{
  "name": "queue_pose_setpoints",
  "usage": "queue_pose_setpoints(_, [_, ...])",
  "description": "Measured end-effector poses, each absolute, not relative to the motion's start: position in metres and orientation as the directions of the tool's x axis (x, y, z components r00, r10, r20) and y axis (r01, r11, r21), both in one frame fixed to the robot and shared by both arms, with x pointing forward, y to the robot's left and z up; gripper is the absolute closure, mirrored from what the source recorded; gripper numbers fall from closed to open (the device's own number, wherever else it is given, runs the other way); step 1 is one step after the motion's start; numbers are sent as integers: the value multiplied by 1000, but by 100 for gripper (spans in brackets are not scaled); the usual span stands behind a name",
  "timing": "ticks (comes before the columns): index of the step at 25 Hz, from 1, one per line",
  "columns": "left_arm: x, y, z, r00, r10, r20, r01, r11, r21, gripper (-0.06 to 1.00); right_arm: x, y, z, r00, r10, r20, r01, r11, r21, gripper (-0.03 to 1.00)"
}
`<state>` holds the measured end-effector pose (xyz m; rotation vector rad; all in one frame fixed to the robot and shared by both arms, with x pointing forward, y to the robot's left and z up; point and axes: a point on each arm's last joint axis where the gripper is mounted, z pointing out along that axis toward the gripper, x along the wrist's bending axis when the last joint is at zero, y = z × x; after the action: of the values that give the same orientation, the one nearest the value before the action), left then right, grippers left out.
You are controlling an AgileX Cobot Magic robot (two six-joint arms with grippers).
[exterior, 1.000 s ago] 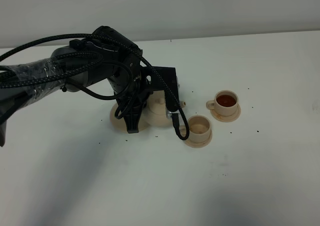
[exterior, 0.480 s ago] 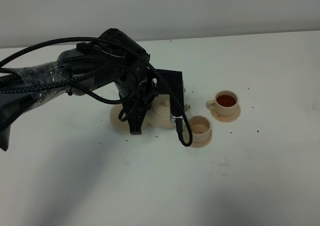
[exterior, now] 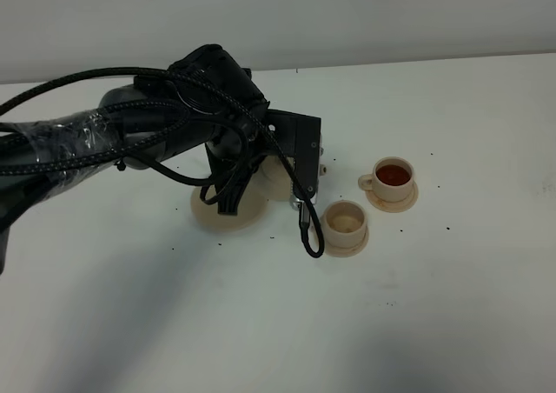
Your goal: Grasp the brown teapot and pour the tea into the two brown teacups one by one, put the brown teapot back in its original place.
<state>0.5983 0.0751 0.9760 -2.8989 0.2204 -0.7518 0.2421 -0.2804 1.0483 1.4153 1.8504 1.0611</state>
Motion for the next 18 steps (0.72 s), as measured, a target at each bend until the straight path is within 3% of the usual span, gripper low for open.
queue_pose_setpoints(18, [584, 51, 984, 770, -370, 519, -204, -914, -349, 82, 242, -280, 1048, -274, 961, 23, 506, 124, 854, 73])
